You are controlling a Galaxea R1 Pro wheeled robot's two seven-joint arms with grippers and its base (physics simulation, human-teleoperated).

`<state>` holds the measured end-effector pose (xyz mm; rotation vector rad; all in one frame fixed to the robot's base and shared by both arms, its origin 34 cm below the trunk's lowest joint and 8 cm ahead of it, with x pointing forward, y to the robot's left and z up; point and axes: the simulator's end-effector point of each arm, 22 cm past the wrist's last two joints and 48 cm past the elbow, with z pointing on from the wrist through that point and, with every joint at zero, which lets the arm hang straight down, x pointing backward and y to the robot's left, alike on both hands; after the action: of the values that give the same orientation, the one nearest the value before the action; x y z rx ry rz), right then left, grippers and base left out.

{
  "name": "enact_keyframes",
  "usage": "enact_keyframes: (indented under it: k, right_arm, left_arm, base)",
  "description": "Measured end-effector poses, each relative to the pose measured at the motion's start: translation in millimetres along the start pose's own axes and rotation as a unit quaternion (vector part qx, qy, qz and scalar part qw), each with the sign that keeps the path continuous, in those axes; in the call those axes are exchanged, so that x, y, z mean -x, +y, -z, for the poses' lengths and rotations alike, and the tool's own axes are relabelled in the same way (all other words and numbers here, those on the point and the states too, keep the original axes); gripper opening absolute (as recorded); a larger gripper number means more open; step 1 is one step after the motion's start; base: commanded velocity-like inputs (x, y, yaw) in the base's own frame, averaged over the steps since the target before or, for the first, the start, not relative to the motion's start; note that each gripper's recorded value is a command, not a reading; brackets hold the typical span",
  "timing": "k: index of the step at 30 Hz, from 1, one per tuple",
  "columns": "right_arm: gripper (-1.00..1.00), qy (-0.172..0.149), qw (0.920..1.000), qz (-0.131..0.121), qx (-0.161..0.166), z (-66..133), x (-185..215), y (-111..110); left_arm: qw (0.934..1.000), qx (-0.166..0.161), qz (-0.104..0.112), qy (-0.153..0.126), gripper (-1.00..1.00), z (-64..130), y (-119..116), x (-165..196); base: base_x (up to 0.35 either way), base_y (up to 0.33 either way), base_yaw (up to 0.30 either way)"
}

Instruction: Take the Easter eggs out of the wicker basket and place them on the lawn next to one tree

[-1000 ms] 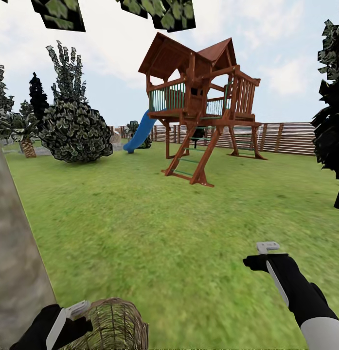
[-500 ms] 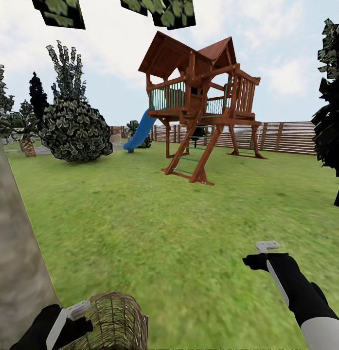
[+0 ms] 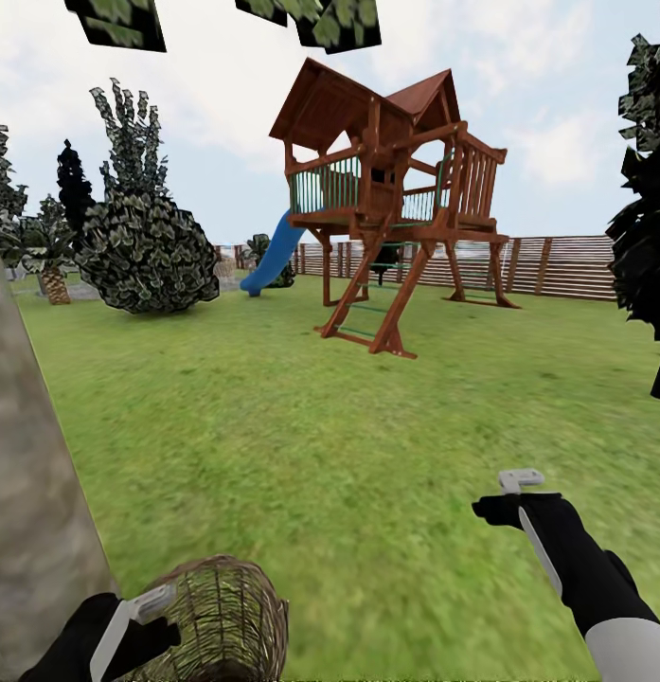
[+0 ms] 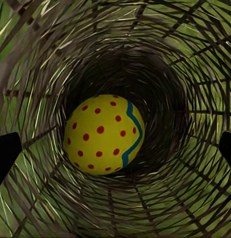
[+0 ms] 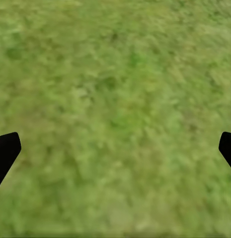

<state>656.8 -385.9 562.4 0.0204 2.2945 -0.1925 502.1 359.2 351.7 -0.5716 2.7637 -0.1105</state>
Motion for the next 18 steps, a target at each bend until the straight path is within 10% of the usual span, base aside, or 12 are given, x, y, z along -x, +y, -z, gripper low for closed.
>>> enact_keyframes:
  k: [18]
  right_arm:
    - [1.00,0.016,0.9999,0.002,0.000,-23.5,-35,5]
  left_arm:
    - [0.9999,0.006,0.000,0.015,1.00,-31.3,9,-22]
  base:
    - [0.000,0.000,0.000]
